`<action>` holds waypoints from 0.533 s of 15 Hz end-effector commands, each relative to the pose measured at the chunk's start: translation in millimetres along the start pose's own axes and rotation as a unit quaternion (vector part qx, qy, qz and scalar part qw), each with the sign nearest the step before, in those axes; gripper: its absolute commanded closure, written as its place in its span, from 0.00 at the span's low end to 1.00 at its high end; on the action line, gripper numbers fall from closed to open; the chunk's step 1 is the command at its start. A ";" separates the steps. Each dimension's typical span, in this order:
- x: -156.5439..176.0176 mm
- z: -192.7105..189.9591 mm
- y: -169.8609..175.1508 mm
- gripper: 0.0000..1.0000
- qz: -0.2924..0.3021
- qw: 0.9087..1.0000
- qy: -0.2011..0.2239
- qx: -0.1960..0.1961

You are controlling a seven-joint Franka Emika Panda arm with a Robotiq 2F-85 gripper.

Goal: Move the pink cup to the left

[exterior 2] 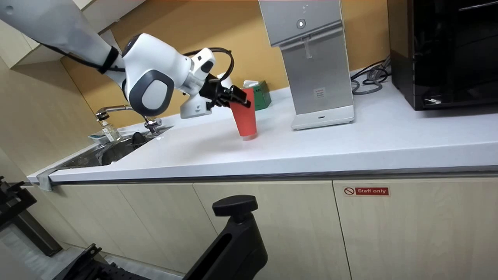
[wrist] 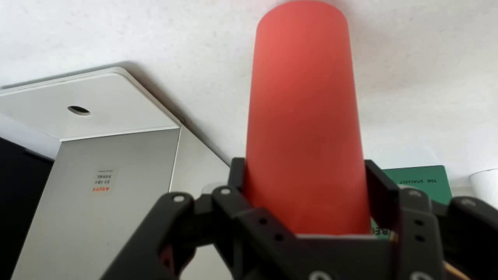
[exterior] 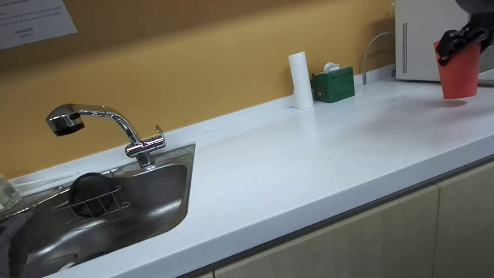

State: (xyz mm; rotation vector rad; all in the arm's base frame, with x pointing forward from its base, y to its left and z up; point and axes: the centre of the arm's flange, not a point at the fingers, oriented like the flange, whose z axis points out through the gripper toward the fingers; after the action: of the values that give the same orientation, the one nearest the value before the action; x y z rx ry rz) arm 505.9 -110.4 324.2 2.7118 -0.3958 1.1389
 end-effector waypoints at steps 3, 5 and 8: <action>-34.3 38.9 -10.4 0.52 0.064 0.998 0.012 0.007; -29.7 38.8 -12.2 0.06 0.075 0.997 0.014 0.009; -24.7 32.7 -12.5 0.00 0.060 0.998 0.023 0.005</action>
State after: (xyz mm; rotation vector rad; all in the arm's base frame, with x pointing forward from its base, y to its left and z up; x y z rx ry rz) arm 528.6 -99.9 312.1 2.7293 -0.5542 1.1706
